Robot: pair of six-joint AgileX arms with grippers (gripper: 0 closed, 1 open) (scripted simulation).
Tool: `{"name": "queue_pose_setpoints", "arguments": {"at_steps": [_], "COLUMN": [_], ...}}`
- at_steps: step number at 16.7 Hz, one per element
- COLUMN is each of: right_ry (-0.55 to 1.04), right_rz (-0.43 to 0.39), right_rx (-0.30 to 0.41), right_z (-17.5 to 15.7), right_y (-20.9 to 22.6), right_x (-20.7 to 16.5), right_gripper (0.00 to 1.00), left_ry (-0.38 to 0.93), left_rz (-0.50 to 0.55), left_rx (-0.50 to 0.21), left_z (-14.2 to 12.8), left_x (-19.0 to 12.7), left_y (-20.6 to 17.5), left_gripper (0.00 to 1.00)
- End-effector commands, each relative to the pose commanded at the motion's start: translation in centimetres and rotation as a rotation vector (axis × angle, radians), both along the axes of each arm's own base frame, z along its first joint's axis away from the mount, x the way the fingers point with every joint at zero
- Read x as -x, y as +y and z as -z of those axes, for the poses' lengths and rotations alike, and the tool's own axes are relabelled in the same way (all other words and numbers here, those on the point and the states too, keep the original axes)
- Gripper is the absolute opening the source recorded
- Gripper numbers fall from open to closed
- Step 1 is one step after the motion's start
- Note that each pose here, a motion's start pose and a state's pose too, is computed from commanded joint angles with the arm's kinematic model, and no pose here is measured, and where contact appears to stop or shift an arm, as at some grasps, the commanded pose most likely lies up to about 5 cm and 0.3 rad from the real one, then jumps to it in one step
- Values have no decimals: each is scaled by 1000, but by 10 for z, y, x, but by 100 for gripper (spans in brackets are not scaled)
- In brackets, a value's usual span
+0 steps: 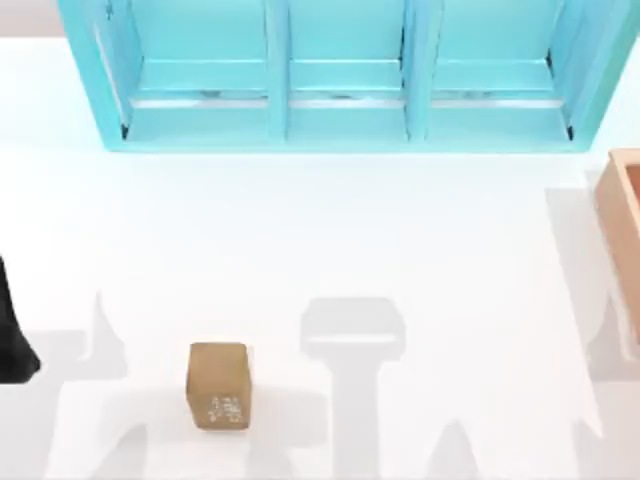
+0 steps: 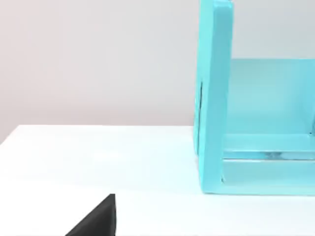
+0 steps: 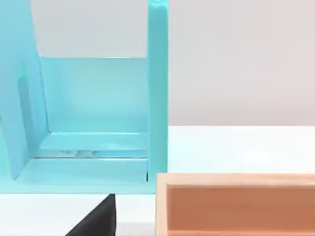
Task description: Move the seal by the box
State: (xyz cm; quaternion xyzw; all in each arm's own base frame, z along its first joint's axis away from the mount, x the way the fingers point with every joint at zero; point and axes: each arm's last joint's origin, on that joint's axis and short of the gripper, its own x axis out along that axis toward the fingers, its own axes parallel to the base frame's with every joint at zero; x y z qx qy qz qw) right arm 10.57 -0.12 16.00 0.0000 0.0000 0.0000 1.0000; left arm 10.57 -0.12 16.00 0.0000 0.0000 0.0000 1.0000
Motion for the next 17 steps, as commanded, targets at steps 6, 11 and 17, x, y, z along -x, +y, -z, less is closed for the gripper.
{"name": "queue_pose_setpoints", "arguments": {"at_steps": [6, 11, 17], "right_ry": [104, 357, 616], "right_rz": [-45, -167, -353], "right_rx": [-1, -24, -112], "right_z": [-7, -50, -155], "right_y": [5, 22, 73], "right_x": [-2, -12, -54], "right_gripper": [100, 100, 100], "left_ry": [0, 0, 0], "left_rz": [0, 0, 0], "left_rx": [0, 0, 0], "left_z": [0, 0, 0], "left_x": [0, 0, 0], "left_y": [0, 0, 0], "left_gripper": [100, 100, 100]}}
